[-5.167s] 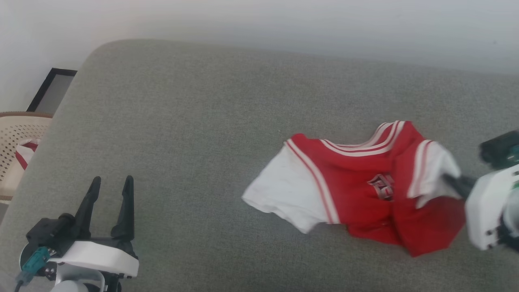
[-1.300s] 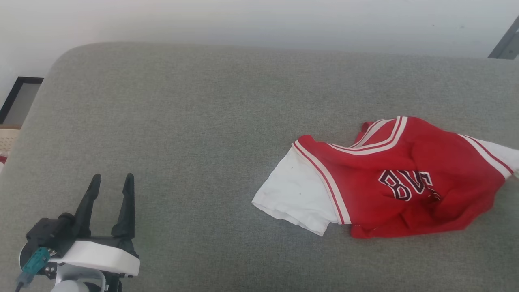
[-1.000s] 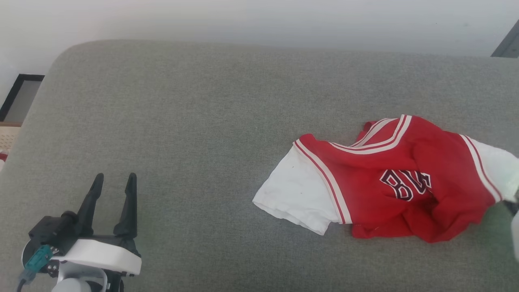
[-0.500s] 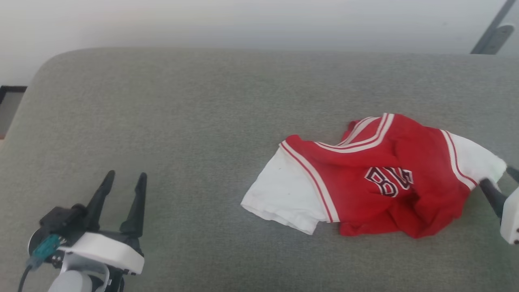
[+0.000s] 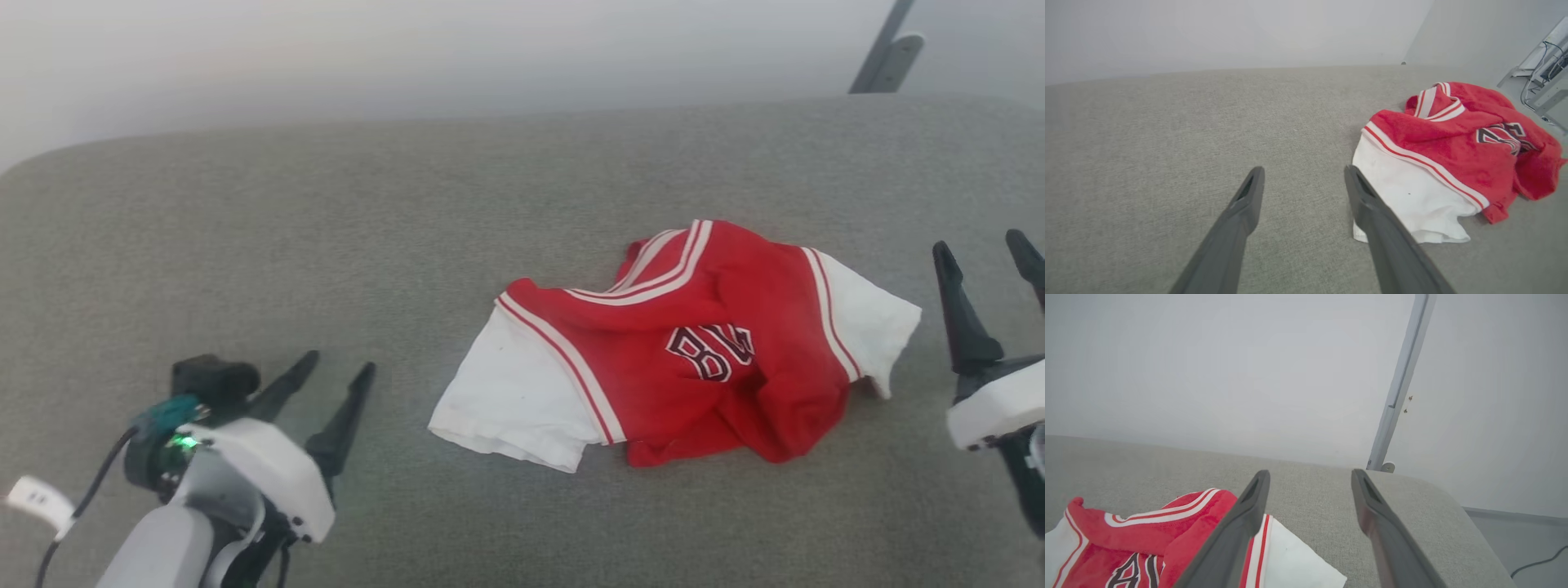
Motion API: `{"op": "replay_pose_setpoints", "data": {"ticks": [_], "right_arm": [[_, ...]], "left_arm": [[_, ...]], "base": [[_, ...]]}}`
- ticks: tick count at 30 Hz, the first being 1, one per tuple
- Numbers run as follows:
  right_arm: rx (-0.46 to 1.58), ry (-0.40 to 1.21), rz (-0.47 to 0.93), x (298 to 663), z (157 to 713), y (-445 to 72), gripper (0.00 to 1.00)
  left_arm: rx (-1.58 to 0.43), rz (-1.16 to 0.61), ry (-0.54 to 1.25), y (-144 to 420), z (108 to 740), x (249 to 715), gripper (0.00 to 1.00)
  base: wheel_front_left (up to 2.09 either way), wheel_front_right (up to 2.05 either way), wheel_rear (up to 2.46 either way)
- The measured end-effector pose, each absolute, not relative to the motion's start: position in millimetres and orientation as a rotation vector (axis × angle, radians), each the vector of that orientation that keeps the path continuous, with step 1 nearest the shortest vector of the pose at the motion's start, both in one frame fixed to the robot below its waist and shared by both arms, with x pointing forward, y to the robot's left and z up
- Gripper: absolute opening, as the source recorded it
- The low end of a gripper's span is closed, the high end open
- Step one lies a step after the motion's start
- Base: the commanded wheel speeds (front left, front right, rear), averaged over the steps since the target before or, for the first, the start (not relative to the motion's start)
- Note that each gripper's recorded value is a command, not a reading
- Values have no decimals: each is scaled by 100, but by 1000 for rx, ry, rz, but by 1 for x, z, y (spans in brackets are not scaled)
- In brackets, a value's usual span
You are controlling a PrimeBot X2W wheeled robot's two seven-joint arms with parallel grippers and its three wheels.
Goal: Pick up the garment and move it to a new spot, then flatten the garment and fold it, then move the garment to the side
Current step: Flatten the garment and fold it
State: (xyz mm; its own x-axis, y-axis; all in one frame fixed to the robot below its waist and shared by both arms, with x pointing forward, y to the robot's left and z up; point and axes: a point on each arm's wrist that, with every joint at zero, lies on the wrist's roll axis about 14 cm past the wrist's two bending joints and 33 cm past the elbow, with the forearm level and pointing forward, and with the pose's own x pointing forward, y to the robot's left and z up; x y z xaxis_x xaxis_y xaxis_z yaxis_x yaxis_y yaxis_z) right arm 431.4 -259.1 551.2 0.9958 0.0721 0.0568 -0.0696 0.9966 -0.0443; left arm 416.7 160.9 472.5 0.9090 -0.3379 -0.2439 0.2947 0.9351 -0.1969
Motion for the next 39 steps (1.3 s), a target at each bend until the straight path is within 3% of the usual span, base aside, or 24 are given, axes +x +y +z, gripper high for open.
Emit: {"op": "replay_pose_setpoints", "data": {"ticks": [8, 26, 28, 30, 39], "right_arm": [[-20, -104, 2, 414, 541, -258, 100], [0, -54, -41, 410, 519, -263, 100], [-1, -53, -43, 411, 519, -264, 100], [-4, -51, -44, 412, 518, -265, 100], [-9, -60, -40, 416, 522, -263, 100]], "left_arm": [[-153, -453, 509, 113, 441, 410, 100], [-17, -472, 806, 89, 383, 417, 100], [5, -473, 821, 87, 379, 420, 44], [28, -471, 842, 87, 375, 421, 0], [81, -463, 858, 93, 369, 426, 0]], "base": [[0, 0, 0], [0, 0, 0], [0, 0, 0], [0, 0, 0], [0, 0, 0]]}}
